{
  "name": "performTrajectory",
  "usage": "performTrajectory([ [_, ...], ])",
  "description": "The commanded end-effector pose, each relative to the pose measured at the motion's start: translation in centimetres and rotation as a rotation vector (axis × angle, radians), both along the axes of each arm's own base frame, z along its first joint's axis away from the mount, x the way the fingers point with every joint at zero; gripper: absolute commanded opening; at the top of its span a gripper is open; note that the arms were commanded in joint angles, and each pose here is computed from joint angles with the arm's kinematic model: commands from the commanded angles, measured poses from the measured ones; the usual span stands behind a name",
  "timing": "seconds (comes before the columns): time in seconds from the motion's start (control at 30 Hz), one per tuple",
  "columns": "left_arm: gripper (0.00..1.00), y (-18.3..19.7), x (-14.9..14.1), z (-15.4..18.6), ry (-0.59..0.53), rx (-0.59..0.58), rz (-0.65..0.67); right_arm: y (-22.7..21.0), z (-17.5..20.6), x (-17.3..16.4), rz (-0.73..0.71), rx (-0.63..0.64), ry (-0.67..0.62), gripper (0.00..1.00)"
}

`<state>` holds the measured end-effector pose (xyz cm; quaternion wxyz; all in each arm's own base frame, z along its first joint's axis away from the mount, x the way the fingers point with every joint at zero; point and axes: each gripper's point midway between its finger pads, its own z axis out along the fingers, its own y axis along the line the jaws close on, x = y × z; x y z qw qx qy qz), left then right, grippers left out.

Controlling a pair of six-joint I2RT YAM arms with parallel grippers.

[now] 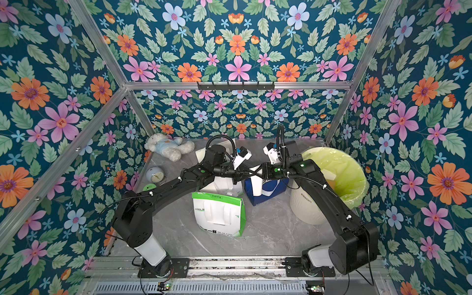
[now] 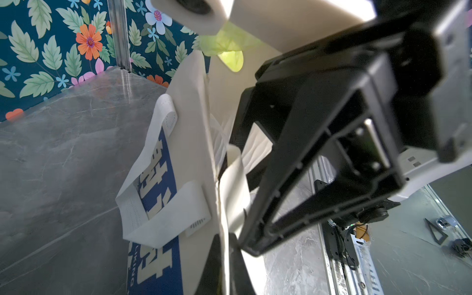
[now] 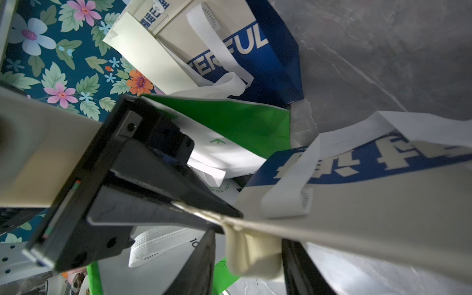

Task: Shred takeout receipts and throw away
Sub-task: Tear off the takeout receipt from the takeout bag.

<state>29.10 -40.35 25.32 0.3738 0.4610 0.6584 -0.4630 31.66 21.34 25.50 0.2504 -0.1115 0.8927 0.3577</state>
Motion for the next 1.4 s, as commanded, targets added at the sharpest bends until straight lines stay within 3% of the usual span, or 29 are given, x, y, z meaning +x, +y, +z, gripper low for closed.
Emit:
performTrajectory([
  [0.0,0.00,-0.5,-0.5,0.8,-0.040,-0.024,-0.033,1.4,1.2,0.3,0.034,0.038,-0.034,0.38],
  [0.23,0.00,-0.7,-0.5,0.3,-0.056,0.008,-0.026,1.6,1.6,0.4,0.012,-0.027,-0.043,0.16],
  [0.33,0.23,-0.4,-0.3,0.3,-0.071,0.023,-0.007,0.6,1.2,0.6,-0.033,-0.082,-0.041,0.00],
  [0.4,0.39,-0.1,-0.2,0.3,-0.091,0.036,0.008,-0.3,1.2,0.7,-0.076,-0.120,-0.047,0.00],
  [0.53,0.51,0.8,-0.1,0.2,-0.150,0.064,0.035,-0.9,1.6,0.7,-0.101,-0.148,-0.054,0.00],
  [0.9,0.46,2.4,0.6,-2.5,-0.222,0.219,0.078,-0.5,3.3,-0.7,-0.009,-0.153,-0.058,0.00],
  [1.2,0.51,1.6,1.3,-1.3,-0.231,0.137,0.105,0.7,2.7,-2.3,0.097,-0.115,0.021,0.00],
  [1.37,0.47,0.9,-0.3,0.1,-0.234,0.056,0.019,0.8,2.6,-2.5,0.105,-0.106,0.028,0.00],
])
